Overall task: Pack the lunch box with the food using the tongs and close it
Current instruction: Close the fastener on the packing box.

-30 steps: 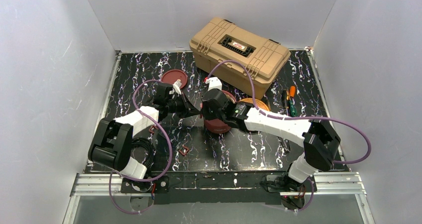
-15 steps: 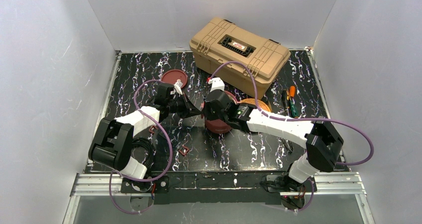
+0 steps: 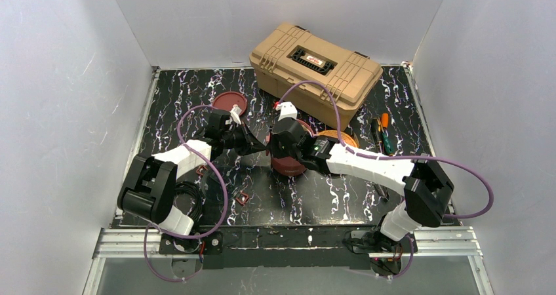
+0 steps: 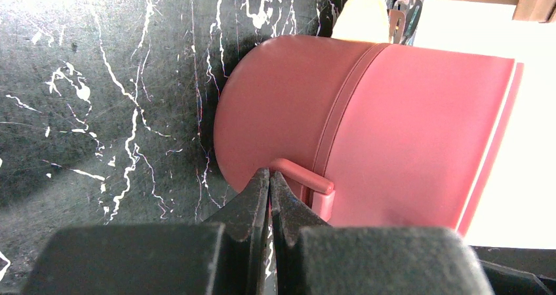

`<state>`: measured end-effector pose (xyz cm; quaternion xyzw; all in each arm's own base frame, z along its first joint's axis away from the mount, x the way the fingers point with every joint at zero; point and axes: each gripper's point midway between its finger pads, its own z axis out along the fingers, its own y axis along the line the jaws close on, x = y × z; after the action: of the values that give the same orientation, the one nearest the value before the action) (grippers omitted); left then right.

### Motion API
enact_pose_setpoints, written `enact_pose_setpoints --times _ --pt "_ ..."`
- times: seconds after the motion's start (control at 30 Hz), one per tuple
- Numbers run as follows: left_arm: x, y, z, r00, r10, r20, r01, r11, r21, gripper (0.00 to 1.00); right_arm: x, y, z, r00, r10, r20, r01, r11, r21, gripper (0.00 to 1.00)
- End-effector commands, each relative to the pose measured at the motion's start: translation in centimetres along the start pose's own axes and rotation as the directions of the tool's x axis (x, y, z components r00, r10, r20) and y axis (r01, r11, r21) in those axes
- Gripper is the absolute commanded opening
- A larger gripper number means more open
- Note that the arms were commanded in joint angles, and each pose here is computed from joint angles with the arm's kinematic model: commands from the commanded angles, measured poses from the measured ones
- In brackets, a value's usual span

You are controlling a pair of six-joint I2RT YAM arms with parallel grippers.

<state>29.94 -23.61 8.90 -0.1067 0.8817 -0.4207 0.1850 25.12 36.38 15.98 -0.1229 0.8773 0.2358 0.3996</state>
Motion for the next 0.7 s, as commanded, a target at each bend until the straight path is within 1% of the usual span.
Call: enact_pose_setpoints --times 0.0,0.67 --pt "2.81 3.14 0.91 0.997 -0.044 -0.065 0.036 0.994 -0.107 0.0 3.22 -1.21 -0.11 0.994 0.045 -0.103 -0.043 0.999 0.026 0.01" --pt "3.47 3.19 1.39 0.996 -0.063 -0.063 0.056 0.993 -0.104 0.0 3.28 -1.62 -0.16 0.994 0.067 -0.088 -0.065 0.998 0.028 0.01"
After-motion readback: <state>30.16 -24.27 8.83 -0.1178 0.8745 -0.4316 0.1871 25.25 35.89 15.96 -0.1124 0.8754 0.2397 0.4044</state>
